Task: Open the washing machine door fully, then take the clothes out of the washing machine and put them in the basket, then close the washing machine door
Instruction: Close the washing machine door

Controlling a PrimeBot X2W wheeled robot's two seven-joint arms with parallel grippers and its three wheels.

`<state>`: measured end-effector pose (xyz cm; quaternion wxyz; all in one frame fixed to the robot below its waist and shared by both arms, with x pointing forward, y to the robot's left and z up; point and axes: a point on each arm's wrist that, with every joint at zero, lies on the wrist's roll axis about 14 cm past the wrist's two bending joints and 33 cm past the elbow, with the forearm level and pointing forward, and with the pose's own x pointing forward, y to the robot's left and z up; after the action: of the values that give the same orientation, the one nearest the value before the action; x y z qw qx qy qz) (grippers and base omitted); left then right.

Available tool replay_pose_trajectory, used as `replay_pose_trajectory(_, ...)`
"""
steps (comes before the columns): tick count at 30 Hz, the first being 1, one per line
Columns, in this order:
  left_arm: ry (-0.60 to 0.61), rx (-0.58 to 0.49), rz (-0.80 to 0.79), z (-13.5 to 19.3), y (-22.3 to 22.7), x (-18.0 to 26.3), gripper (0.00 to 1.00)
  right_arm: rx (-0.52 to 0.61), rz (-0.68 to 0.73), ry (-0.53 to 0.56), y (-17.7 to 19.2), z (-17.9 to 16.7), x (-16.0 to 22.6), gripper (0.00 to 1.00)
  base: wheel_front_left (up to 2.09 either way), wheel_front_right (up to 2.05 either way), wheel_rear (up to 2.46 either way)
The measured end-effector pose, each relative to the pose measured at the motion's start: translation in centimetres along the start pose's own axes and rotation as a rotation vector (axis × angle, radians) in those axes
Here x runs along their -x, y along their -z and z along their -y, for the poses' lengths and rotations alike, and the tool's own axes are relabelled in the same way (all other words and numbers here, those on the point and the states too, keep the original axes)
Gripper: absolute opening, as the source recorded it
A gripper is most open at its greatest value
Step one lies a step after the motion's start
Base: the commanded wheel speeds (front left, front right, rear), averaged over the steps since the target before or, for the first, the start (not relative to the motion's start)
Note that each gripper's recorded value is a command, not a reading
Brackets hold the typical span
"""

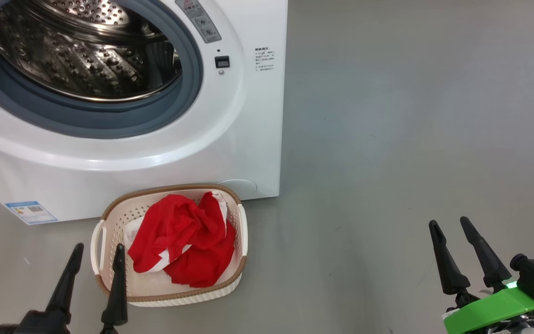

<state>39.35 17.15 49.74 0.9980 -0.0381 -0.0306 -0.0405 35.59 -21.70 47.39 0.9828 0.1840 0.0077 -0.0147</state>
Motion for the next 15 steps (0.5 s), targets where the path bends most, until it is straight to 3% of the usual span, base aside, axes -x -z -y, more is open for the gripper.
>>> replay_pose_trajectory(15, -0.030, 0.018, -0.006, -0.79, 0.18, 0.52, 1.00, -0.002, -0.020, -0.027, 0.67, -0.83, -0.66, 1.00, -0.02, 0.02, 0.00)
